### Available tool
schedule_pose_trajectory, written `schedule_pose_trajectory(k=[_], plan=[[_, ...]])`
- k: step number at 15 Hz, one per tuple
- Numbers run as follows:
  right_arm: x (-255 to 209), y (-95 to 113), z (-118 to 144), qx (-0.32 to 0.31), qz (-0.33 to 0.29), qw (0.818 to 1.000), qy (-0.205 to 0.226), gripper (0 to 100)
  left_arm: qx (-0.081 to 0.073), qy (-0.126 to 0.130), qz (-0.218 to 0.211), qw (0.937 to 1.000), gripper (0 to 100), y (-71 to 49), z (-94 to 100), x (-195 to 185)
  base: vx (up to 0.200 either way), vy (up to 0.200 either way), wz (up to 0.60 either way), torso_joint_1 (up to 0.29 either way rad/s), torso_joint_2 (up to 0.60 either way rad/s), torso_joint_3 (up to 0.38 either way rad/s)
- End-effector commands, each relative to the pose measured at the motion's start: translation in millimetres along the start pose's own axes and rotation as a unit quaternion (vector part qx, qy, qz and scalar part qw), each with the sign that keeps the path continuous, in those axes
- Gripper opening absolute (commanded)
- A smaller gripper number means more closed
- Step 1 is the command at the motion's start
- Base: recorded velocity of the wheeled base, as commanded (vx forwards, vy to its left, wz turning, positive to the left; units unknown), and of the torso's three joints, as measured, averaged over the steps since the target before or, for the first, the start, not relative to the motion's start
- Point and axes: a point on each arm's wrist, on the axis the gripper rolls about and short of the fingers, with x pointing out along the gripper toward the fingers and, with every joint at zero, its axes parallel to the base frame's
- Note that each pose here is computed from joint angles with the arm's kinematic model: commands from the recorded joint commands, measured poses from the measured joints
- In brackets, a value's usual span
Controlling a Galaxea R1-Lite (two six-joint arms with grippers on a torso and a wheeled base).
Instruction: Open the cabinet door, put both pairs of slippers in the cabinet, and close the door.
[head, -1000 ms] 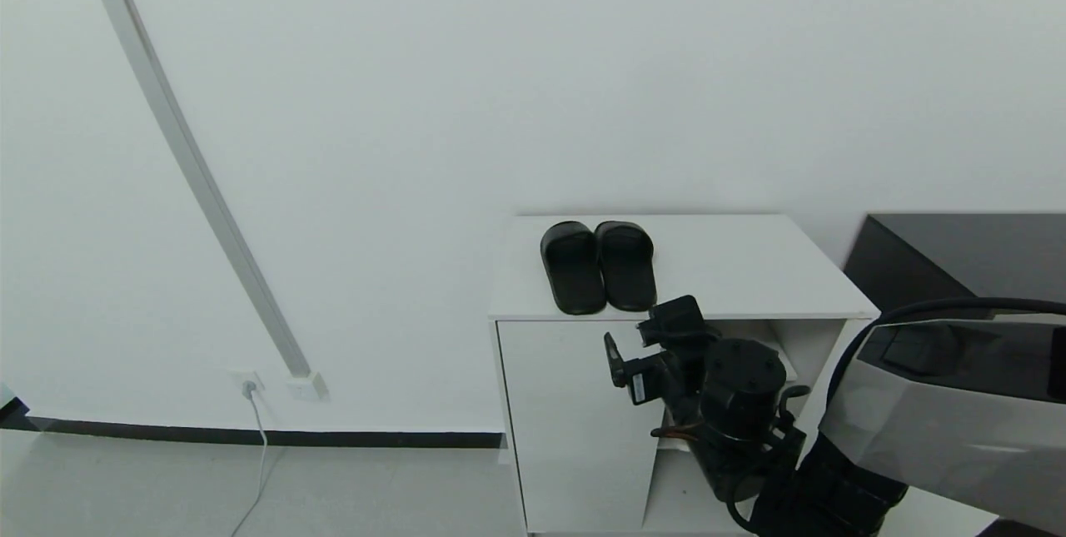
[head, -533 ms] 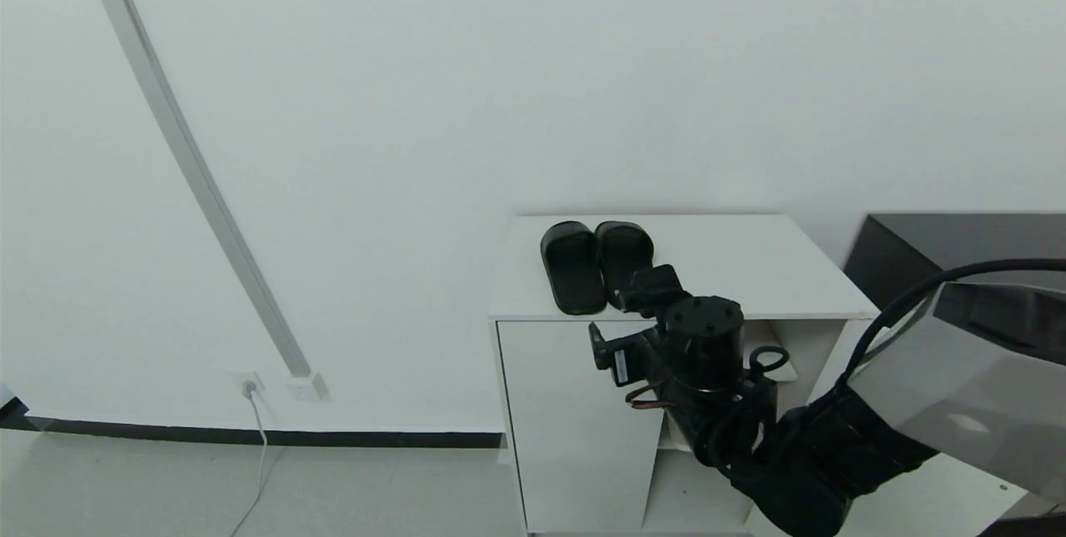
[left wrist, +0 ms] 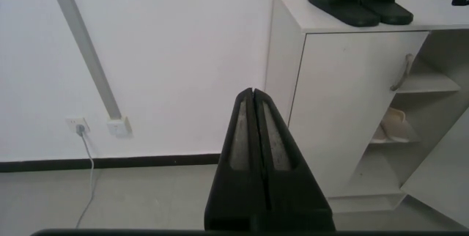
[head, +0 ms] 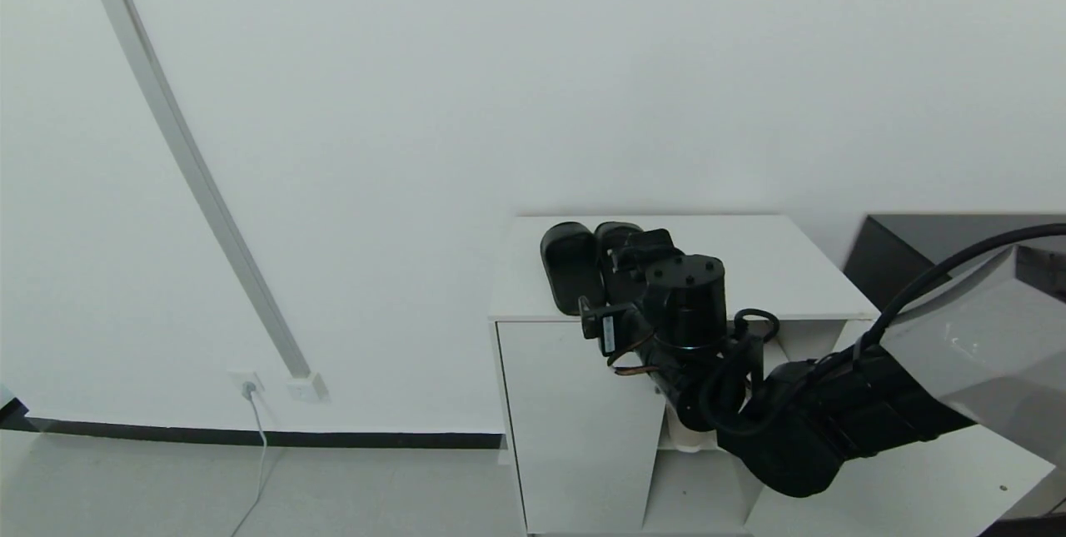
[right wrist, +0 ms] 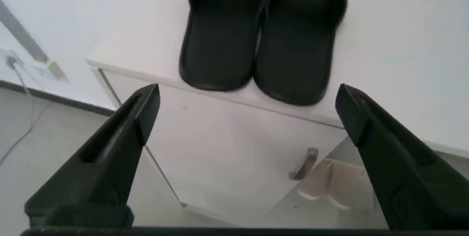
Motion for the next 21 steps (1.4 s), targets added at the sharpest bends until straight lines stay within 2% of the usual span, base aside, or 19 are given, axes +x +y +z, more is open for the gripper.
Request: schedule_pose_trajectory(k=[1,7,10,12,15,21], plan=[[1,0,5,0.005,-0.005,1.000,-0.009,100,0.001,0.000,-0.001,1.0000,0,0.0,0.0,0,0.200,0.000,0.00,-0.007,-0.01,0.007],[1,3,-1,0.013,-0.004,1.000,-0.001,100,0.001,0.000,-0.001,1.0000,0,0.0,0.0,0,0.200,0.000,0.00,0.007,0.00,0.002],[8,7,-19,0.022,0.001,1.000,0.019,100,0.001,0.000,-0.001,1.0000,0,0.0,0.0,0,0.000,0.000,0.00,0.000,0.00,0.000],[15,10,-30,0.019,0.029,0.999,0.033,100,0.001,0.000,-0.001,1.0000,0,0.0,0.0,0,0.000,0.000,0.00,0.000,0.00,0.000],[37,12,-41,0.015,0.018,0.999,0.042,100,0.000,0.000,-0.001,1.0000,0,0.0,0.0,0,0.000,0.000,0.00,0.000,0.00,0.000],[77,5,-36,0.026,-0.009,0.999,0.032,100,0.000,0.000,-0.001,1.0000,0,0.0,0.0,0,0.000,0.000,0.00,0.000,0.00,0.000]])
